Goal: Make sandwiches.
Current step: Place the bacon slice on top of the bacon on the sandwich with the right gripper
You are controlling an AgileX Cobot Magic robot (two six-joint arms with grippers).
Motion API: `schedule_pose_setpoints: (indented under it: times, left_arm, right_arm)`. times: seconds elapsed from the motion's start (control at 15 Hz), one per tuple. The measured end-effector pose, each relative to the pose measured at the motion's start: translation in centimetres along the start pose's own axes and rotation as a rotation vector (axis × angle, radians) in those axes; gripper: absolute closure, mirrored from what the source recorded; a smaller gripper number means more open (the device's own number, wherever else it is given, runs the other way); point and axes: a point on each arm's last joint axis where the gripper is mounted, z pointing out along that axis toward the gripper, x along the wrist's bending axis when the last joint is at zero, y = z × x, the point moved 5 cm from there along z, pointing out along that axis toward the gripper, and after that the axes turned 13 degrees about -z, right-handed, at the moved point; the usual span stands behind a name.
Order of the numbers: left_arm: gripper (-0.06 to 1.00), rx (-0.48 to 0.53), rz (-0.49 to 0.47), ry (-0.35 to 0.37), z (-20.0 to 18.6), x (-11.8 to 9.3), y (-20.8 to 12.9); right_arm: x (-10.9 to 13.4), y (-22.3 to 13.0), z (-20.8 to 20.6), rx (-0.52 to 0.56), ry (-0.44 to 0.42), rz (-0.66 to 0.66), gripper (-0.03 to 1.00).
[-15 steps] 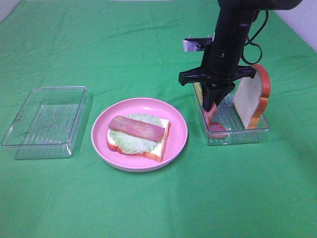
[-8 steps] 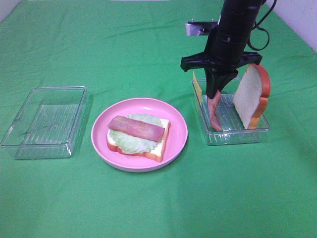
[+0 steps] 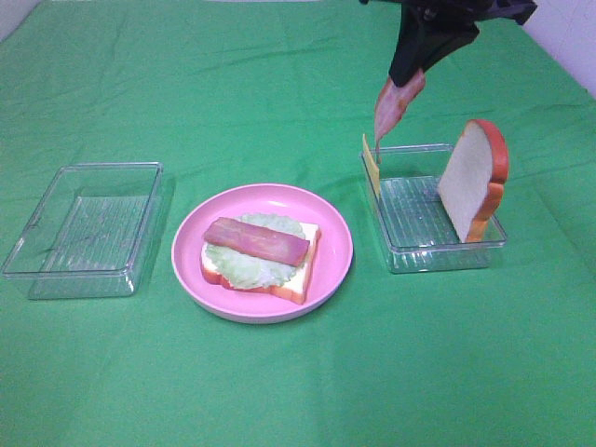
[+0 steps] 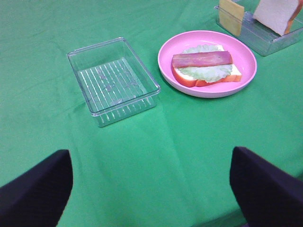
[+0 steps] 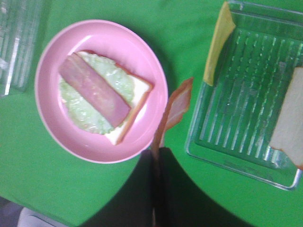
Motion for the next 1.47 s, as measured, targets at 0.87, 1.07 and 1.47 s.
schedule_pose_setpoints:
  times: [0.87, 1.07, 1.47]
  left_arm:
    - [0.1, 0.0, 0.0, 0.0, 0.0, 0.0, 0.0]
    - [0.1, 0.0, 0.0, 0.0, 0.0, 0.0, 0.0]
    - [0.1, 0.0, 0.0, 0.0, 0.0, 0.0, 0.0]
  right_arm:
    - [15.5, 0.8, 8.8, 0.047, 0.457, -0.307, 0.97]
    - [16.1, 1.3, 11.9, 0.046, 0.471, -0.269, 0.97]
    - [12.7, 1.8, 16.8, 0.064, 0.264, -0.186, 0.97]
